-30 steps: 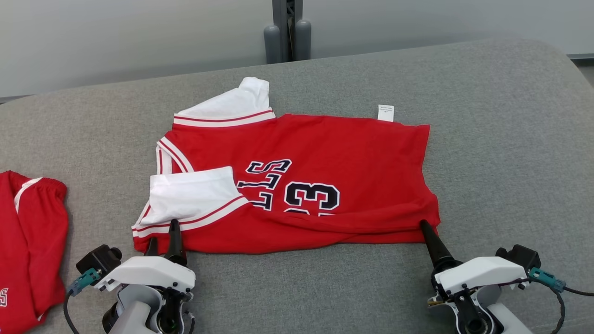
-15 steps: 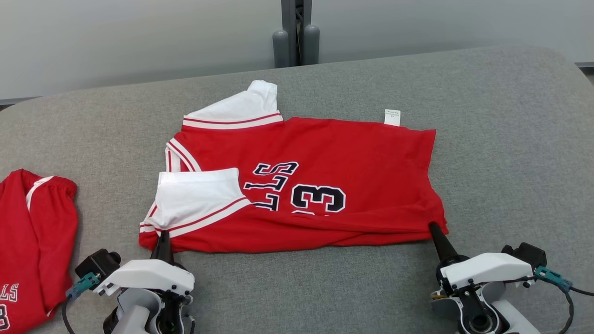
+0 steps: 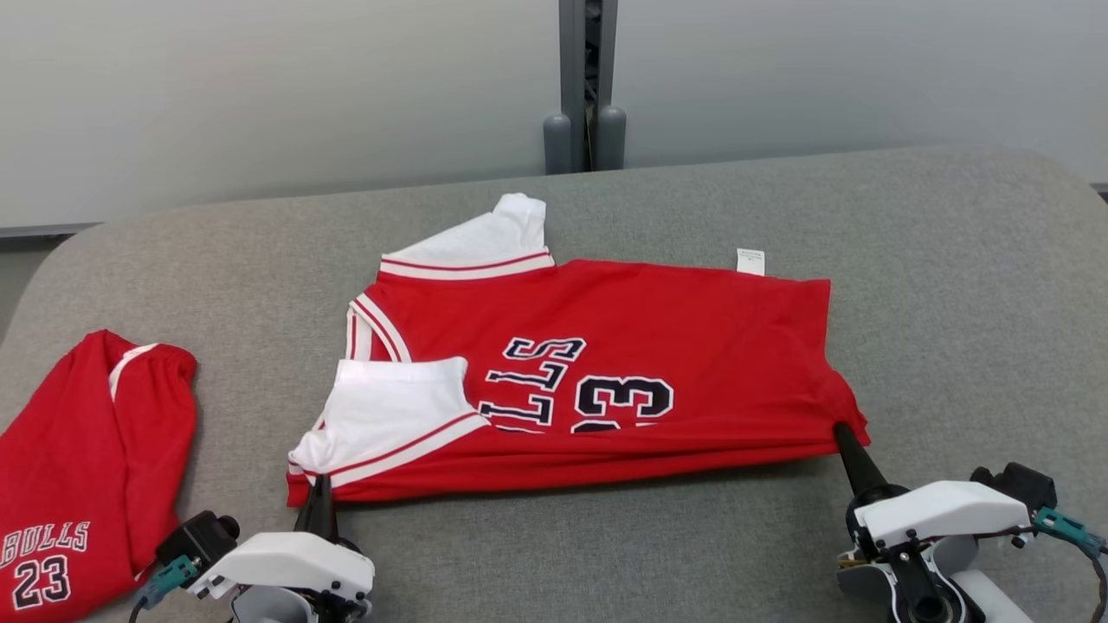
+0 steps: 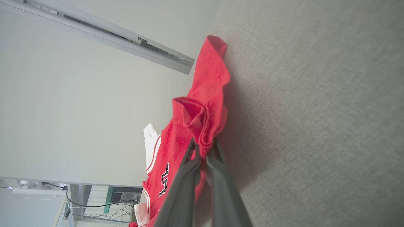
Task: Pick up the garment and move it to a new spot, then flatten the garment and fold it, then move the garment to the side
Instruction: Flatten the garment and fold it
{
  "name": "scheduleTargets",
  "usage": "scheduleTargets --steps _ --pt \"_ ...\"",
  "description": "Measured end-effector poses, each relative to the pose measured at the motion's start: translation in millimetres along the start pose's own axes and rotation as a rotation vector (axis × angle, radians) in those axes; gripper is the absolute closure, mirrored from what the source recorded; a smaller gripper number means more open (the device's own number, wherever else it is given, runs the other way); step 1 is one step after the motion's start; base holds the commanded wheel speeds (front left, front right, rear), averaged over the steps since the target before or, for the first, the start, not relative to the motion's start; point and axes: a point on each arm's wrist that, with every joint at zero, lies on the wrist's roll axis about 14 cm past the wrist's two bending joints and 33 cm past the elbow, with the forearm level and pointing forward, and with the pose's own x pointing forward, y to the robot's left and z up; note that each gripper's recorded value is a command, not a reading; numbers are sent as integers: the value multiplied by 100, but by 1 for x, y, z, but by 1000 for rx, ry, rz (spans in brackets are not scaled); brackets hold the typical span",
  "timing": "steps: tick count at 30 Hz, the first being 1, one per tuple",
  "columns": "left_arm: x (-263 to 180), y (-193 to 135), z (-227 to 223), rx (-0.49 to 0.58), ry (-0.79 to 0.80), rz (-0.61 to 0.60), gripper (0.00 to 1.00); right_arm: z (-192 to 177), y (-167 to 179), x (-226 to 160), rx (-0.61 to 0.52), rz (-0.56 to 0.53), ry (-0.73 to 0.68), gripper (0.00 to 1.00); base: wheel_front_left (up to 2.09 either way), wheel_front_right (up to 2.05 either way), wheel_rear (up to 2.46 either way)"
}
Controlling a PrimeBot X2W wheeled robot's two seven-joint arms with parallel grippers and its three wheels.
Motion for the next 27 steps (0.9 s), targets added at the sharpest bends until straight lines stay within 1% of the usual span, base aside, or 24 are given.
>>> scheduleTargets --steps 5,12,17,27 --pt "-13 1 2 -3 -19 -7 100 1 4 -5 -21 17 7 100 0 0 0" --pt "-30 1 -7 35 -10 -32 100 -2 8 -9 -77 37 59 100 0 0 0" --pt "-45 6 -20 52 8 -34 100 -11 -4 -18 -131 12 124 100 0 0 0" --pt "-63 13 -23 36 -11 -18 100 -10 -14 -31 -149 0 144 100 0 0 0"
